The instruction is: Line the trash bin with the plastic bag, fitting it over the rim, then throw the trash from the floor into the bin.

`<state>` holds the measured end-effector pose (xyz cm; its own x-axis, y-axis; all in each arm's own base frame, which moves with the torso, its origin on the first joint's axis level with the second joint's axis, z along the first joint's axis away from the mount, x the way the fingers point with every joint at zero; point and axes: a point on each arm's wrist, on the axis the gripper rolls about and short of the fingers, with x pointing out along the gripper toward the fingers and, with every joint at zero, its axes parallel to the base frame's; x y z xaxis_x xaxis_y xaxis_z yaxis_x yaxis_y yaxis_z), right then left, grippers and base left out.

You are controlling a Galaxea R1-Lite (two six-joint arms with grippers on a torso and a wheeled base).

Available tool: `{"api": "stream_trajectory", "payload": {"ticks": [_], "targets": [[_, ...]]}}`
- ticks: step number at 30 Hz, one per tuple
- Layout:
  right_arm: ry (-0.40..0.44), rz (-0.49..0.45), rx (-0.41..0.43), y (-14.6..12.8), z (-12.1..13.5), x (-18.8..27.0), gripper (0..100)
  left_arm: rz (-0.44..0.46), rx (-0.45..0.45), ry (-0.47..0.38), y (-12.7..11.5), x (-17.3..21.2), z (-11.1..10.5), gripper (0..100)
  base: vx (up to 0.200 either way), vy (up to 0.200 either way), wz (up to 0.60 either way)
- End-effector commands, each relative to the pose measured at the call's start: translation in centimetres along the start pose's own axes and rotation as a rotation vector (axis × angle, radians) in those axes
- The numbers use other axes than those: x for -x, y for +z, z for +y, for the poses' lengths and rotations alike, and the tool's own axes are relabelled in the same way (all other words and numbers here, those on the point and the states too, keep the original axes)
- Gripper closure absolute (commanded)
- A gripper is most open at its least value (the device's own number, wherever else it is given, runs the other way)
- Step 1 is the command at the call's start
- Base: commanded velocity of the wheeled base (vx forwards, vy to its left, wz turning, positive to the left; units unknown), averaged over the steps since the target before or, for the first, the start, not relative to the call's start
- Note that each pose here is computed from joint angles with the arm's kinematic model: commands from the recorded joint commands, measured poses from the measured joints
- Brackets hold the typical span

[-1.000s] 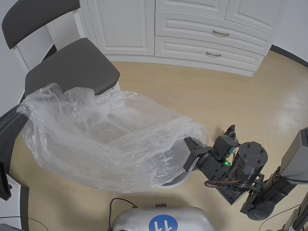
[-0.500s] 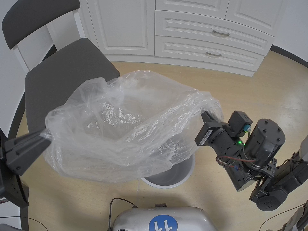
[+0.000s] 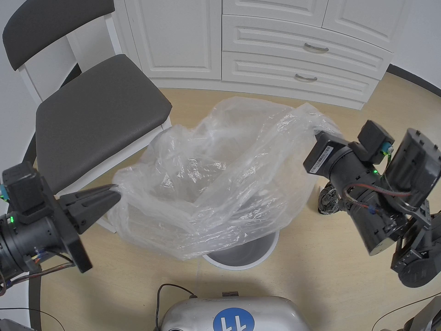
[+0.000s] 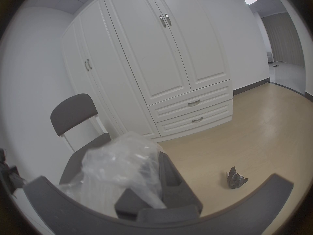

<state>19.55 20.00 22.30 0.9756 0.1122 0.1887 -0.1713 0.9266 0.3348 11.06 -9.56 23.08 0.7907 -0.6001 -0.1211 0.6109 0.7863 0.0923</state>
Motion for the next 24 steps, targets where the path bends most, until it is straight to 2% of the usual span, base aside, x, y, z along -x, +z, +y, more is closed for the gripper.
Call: {"api": "stream_trajectory", "payload": {"ticks": [1,4,7,9,10,15,19,21,22,24], "targets": [[0.035,-0.051,-0.064,3.9,0.1,2.1,100,0.113,0.002,0.05,-1.4,-3.0,0.7,100,0.0,0.0,0.0],[0.022,-0.036,-0.053,4.7,0.0,3.0,100,0.122,0.006,0.071,-1.5,-3.3,1.1,100,0.0,0.0,0.0],[0.003,0.014,0.008,5.4,-0.5,4.8,100,0.11,0.009,0.108,-1.3,-3.0,1.8,100,0.0,0.0,0.0],[0.008,0.076,0.103,5.3,-1.6,6.4,100,0.1,0.011,0.133,-1.1,-2.8,2.3,100,0.0,0.0,0.0],[-0.003,0.107,0.178,5.0,-2.4,7.2,100,0.091,0.014,0.148,-0.9,-2.6,2.6,100,0.0,0.0,0.0],[-0.061,0.16,0.402,3.4,-4.9,8.8,100,0.084,0.02,0.142,-0.8,-2.6,3.1,100,0.0,0.0,0.0],[-0.055,0.193,0.526,2.4,-6.6,9.9,100,0.089,0.02,0.126,-0.9,-2.7,3.0,100,0.0,0.0,0.0],[-0.056,0.195,0.537,2.3,-6.7,10.1,100,0.09,0.021,0.128,-0.9,-2.7,3.1,100,0.0,0.0,0.0],[-0.046,0.225,0.623,1.5,-7.7,10.8,100,0.092,0.022,0.133,-1.0,-2.8,3.2,100,0.0,0.0,0.0],[-0.043,0.229,0.638,1.3,-7.9,10.9,100,0.091,0.023,0.138,-0.9,-2.8,3.3,100,0.0,0.0,0.0]]}}
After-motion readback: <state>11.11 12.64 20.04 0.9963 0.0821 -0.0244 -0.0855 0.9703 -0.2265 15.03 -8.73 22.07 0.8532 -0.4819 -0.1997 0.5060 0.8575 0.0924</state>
